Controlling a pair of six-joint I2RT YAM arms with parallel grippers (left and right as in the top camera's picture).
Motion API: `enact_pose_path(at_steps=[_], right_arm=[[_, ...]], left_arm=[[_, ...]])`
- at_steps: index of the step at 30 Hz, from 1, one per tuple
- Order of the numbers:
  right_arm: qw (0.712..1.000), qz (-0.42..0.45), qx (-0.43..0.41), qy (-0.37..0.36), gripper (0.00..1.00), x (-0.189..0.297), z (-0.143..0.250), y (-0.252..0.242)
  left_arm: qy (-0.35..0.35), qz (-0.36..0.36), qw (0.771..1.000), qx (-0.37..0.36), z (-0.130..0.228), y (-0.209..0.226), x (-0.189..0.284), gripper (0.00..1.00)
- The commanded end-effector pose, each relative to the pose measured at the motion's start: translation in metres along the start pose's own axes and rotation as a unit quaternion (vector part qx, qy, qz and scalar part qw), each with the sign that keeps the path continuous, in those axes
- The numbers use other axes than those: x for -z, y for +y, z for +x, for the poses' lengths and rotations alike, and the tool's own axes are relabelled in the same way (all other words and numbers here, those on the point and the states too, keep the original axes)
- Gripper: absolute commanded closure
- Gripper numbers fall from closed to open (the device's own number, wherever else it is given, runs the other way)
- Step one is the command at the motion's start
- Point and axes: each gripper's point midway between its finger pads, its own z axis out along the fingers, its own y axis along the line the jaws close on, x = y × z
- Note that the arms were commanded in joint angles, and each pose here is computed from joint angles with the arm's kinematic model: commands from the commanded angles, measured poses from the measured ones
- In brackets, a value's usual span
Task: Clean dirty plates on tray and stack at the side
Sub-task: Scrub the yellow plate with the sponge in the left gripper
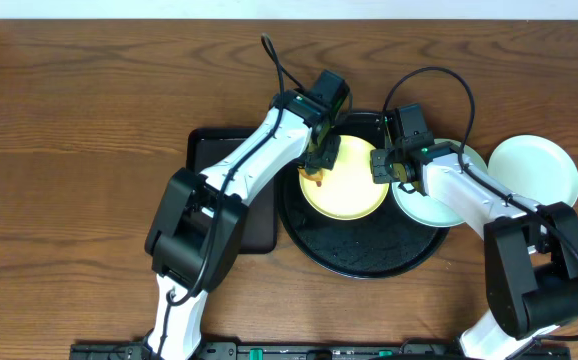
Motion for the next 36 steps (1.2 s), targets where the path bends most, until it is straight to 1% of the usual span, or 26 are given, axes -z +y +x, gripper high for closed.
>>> enact_pose_path(at_steps=[1,4,8,10,13,16,19,22,28,33,36], right_arm=[[1.0,-0.001,0.01,0.007,0.89,-0.0039,0.0053,0.0052],[1.0,0.0,0.01,0.009,0.84,-0.0039,0.0064,0.0049],[1.0,0.0,0.01,0.011,0.84,-0.0041,0.0078,0.0046],[1.0,0.0,0.01,0.012,0.86,-0.0041,0.0081,0.0046],[1.0,0.001,0.01,0.015,0.94,-0.0041,0.0097,0.0042],[1.0,0.001,0.01,0.017,0.96,-0.0041,0.0107,0.0041],[1.0,0.001,0.01,0.017,0.96,-0.0042,0.011,0.004],[1.0,0.001,0.01,0.018,0.92,-0.0043,0.0116,0.0039],[1.0,0.002,0.01,0.02,0.91,-0.005,0.0139,0.0035],[1.0,0.002,0.01,0.02,0.98,-0.005,0.0139,0.0035],[1.0,0.002,0.01,0.02,0.99,-0.005,0.0139,0.0035]], left_arm=[[0.008,-0.005,1.0,0.004,0.0046,0.0025,-0.0076,0.93],[0.01,-0.006,1.0,0.003,0.0062,0.003,-0.0091,0.92],[0.012,-0.006,1.0,0.003,0.0076,0.0032,-0.01,0.92],[0.011,-0.006,1.0,0.003,0.0075,0.003,-0.01,0.93],[0.012,-0.006,1.0,0.003,0.0075,0.0031,-0.01,0.92],[0.011,-0.006,1.0,0.003,0.0071,0.003,-0.01,0.93],[0.008,-0.005,1.0,0.003,0.0058,0.0025,-0.01,0.93],[0.007,-0.005,1.0,0.003,0.0055,0.0025,-0.01,0.92],[0.006,-0.005,1.0,0.003,0.0047,0.0024,-0.0102,0.92],[0.005,-0.004,1.0,0.002,0.0042,0.0021,-0.0111,0.92],[0.006,-0.005,1.0,0.002,0.005,0.0025,-0.0141,0.92]])
